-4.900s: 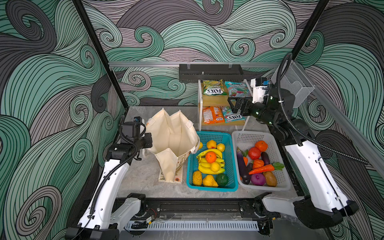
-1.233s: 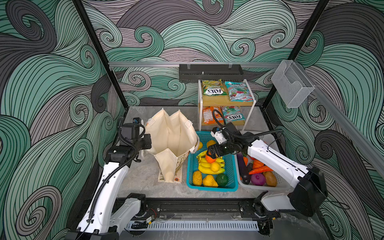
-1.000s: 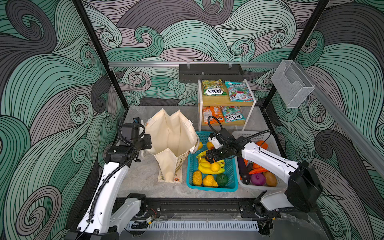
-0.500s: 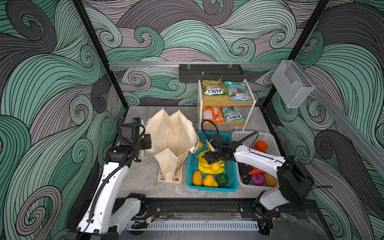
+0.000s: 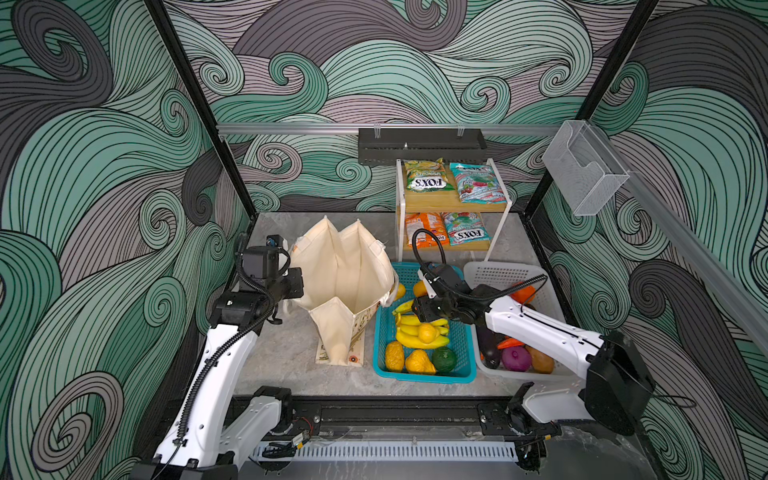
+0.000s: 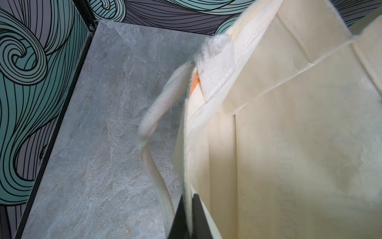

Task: Place the food into the grocery bag and tie it
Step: 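Lower the right gripper onto the orange in the teal basket and grasp it, then carry the orange with the right gripper over the open tote bag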

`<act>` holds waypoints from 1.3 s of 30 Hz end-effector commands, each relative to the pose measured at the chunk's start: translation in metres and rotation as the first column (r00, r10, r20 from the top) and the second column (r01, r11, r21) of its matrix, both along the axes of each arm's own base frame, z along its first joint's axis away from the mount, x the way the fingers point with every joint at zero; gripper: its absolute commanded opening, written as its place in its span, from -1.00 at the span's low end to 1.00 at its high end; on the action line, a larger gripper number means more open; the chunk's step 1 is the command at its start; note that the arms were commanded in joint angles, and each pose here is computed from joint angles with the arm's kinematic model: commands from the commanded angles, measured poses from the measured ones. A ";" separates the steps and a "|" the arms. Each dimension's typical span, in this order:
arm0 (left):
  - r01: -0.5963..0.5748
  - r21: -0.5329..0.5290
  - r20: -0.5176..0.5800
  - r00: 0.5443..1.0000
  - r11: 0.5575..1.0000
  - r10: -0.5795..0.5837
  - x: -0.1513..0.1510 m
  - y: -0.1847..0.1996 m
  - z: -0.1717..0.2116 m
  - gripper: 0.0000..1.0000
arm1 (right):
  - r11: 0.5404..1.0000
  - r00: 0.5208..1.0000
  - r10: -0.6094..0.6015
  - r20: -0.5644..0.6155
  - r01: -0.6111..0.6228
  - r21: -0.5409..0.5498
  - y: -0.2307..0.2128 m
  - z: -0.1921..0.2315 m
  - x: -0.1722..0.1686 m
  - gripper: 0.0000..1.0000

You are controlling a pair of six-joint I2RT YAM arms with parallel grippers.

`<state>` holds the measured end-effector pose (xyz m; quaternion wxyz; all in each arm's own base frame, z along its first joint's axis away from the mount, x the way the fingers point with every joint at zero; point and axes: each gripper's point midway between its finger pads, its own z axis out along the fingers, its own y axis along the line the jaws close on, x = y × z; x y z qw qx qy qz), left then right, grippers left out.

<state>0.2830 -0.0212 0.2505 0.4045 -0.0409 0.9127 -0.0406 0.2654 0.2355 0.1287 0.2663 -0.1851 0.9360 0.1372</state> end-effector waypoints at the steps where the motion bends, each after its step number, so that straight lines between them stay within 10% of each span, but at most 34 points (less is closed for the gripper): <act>1: 0.006 -0.012 0.045 0.999 1.000 -0.006 0.002 -0.001 0.011 -1.00 | 0.997 0.999 0.018 0.051 -0.022 0.071 0.005 0.044 -0.001 0.17; 19: 0.061 -0.049 0.053 0.997 0.997 -0.059 0.004 -0.012 0.012 -1.00 | 0.924 0.937 0.259 0.233 -0.311 0.223 0.119 0.204 0.005 0.05; 39: 0.107 -0.082 0.086 0.991 0.991 -0.100 0.002 -0.022 0.019 -1.00 | 0.945 0.950 0.309 0.050 -0.313 0.094 0.247 0.071 0.052 0.04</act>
